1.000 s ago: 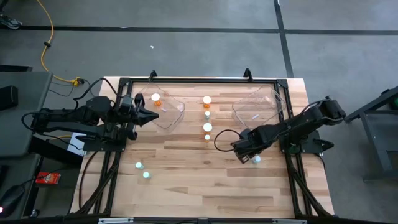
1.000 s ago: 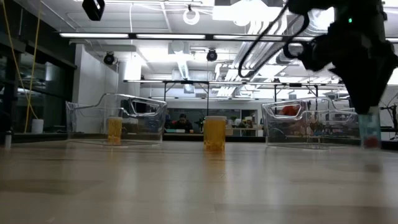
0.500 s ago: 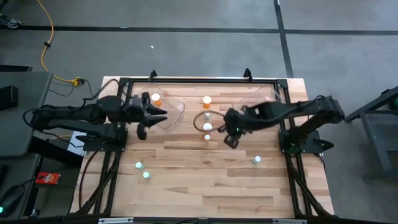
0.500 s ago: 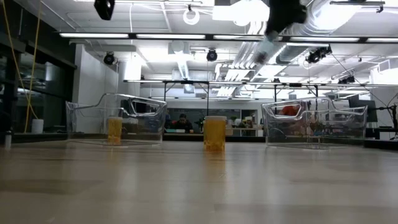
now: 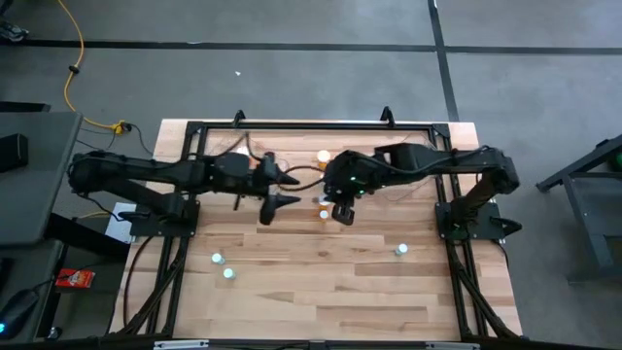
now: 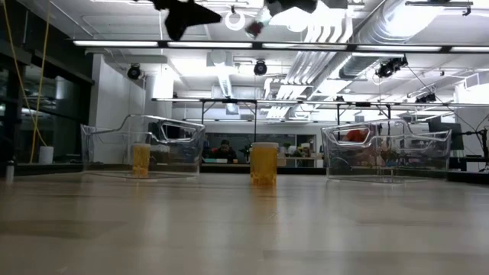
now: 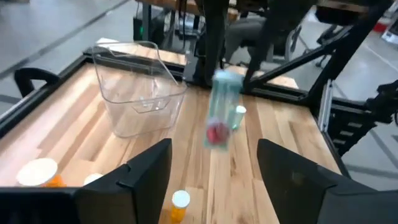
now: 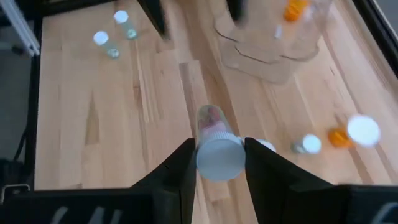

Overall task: Pick and place medicine bottles into bin by pill shape (circle, oval)
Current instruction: Put the bottom green capsule bottle into the left transparent bin

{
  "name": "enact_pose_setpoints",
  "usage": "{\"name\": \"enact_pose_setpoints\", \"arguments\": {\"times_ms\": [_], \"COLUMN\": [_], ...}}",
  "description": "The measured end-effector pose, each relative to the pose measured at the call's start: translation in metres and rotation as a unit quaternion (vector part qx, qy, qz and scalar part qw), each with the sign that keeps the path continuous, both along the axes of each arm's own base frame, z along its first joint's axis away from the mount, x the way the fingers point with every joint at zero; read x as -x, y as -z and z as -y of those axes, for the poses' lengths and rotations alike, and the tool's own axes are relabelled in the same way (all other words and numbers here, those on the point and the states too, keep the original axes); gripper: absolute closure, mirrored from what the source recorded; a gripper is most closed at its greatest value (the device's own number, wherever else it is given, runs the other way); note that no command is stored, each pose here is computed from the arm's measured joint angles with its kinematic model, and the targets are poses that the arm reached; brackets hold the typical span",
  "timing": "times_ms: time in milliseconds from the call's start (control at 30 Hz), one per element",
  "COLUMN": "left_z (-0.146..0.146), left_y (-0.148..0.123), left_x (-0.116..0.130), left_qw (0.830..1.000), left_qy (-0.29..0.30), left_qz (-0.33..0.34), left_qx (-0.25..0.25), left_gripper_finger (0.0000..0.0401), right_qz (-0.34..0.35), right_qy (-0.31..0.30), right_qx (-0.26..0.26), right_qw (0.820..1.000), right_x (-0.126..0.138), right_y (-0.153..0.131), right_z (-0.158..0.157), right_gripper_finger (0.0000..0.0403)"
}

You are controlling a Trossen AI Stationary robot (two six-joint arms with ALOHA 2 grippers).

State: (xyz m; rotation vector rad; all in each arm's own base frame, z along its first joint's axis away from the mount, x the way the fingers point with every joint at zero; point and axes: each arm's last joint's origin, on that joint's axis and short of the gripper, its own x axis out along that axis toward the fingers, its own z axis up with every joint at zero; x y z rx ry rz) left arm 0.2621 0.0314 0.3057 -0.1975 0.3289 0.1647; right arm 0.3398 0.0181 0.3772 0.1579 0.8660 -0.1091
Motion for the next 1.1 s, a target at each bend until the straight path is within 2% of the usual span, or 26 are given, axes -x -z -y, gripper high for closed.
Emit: {"name": "enact_pose_setpoints", "arguments": {"times_ms": [133,300,600,1100], "left_z": [-0.001,-0.001,-0.003,-0.002], "left_y": [0.003,0.002,-0.004,0.003], "left_x": [-0.018,-0.022,-0.026,-0.027], "left_qw": [1.000,0.999,0.998,0.997], "left_qy": [0.025,0.039,0.061,0.072], "left_qz": [-0.015,-0.016,0.028,0.004], "left_qx": [-0.004,-0.005,0.012,0.022], "left_gripper_finger": [0.0172,0.0172,0.0172,0.0172], "right_qz": [-0.003,0.005,0.033,0.061], "right_qy": [-0.033,-0.054,-0.100,-0.115], "right_qx": [0.026,0.046,0.019,0.036], "right_qw": [0.999,0.997,0.994,0.991], "right_x": [-0.015,-0.019,-0.022,-0.025], "right_y": [0.000,-0.008,-0.016,-0.020], "right_z": [-0.001,0.000,0.003,0.003], "right_gripper_finger": [0.0304,0.0304,0.0304,0.0304]}}
